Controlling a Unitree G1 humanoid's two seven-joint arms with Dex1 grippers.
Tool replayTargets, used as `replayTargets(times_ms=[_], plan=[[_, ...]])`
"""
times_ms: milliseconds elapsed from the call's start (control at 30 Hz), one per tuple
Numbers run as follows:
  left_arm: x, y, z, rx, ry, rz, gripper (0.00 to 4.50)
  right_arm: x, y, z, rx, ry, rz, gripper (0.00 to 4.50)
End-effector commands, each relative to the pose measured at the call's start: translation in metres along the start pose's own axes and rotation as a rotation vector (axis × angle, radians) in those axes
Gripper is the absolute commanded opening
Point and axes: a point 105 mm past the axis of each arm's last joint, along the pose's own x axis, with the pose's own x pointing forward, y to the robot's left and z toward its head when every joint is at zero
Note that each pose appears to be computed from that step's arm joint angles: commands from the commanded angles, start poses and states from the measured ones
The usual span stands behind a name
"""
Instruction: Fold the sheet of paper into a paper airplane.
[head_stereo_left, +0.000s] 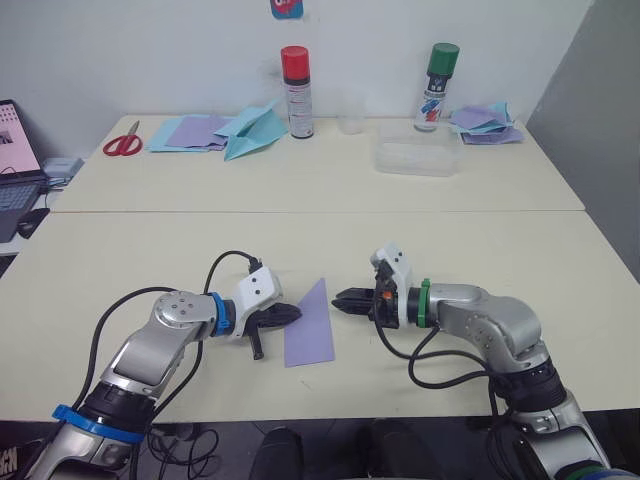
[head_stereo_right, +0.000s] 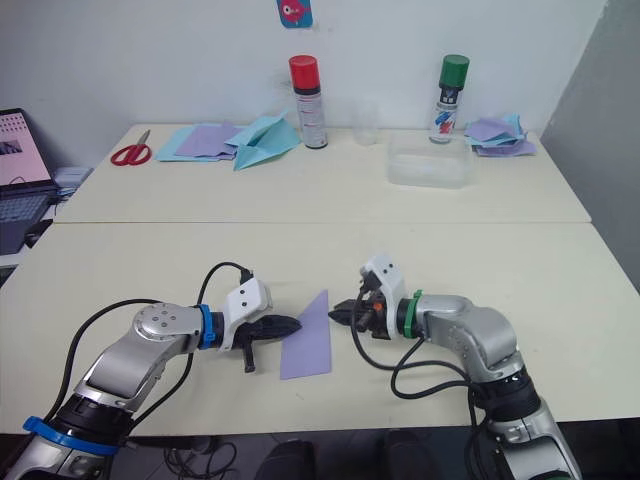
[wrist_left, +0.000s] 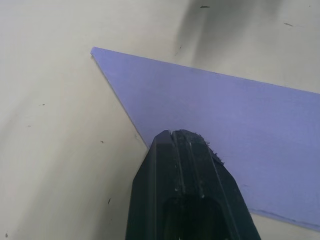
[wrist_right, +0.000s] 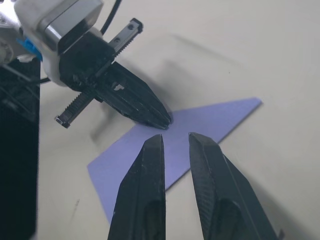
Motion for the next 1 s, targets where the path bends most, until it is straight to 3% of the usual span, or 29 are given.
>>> replayTargets(times_ms=[33,333,600,1000], plan=[[0.005,-0.008,-0.034,-0.068,0.113,-0.020,0.00,0.013,-0.003,0.005,-0.123,-0.070,-0.001,0.05],[0.006,-0.010,-0.035,-0.065,0.118,-0.019,0.00,0.049,-0.030,0.001,-0.120,-0.100,-0.126,0.05],[0.006,-0.012,-0.034,-0.060,0.120,-0.024,0.00,0.055,-0.051,-0.008,-0.096,-0.062,-0.172,0.05],[0.006,-0.012,-0.038,-0.032,0.138,-0.028,0.00,0.043,0.000,-0.074,-0.231,0.218,0.138,0.05]])
